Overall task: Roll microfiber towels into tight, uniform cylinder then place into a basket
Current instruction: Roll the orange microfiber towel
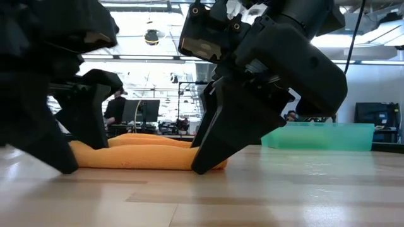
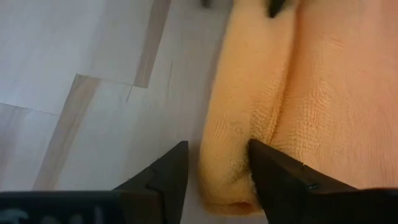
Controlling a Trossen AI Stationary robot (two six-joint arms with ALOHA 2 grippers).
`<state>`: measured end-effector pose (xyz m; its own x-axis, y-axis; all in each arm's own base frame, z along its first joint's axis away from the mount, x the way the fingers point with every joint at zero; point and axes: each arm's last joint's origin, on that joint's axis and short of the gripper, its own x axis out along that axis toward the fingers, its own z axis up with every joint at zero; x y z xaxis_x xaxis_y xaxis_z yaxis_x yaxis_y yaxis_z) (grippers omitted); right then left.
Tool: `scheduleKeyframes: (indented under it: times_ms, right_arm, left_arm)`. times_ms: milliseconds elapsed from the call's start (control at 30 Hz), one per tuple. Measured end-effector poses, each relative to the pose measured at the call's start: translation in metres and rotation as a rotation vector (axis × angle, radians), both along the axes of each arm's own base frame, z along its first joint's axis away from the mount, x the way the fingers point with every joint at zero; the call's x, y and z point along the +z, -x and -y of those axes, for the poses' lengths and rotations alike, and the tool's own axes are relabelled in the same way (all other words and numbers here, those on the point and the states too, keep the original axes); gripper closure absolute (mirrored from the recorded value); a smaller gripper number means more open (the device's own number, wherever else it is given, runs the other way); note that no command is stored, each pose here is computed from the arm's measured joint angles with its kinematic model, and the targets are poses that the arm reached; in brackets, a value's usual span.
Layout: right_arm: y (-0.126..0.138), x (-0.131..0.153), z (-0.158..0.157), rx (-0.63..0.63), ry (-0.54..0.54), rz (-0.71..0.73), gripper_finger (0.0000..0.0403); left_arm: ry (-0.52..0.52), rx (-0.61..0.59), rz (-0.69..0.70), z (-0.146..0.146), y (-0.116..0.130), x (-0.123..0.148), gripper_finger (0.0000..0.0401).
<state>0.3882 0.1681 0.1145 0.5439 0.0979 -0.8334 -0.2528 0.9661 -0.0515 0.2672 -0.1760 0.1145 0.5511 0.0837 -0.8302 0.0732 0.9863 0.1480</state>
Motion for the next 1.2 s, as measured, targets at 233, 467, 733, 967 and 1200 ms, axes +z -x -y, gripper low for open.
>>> scheduleKeyframes:
  times_ms: [233, 467, 733, 967, 1200]
  right_arm:
    - [0.000, 0.000, 0.001, 0.006, -0.012, -0.008, 0.0287]
    - [-0.002, 0.001, 0.005, -0.007, -0.147, -0.058, 0.0384]
    - [-0.004, 0.006, -0.007, 0.079, -0.560, -0.181, 0.0361]
    - [-0.011, 0.009, 0.003, -0.083, -0.690, -0.219, 0.0384]
    - [-0.014, 0.004, 0.022, -0.253, -0.648, -0.242, 0.0370]
  left_arm:
    - [0.001, 0.164, -0.074, -0.022, -0.003, -0.004, 0.0281]
    - [0.140, 0.141, -0.124, -0.025, -0.006, 0.000, 0.0390]
    - [0.705, 0.147, -0.231, -0.007, -0.008, 0.026, 0.0374]
    - [0.811, 0.157, -0.280, -0.002, -0.008, 0.028, 0.0373]
    - [0.670, 0.259, -0.259, -0.009, -0.004, 0.022, 0.0372]
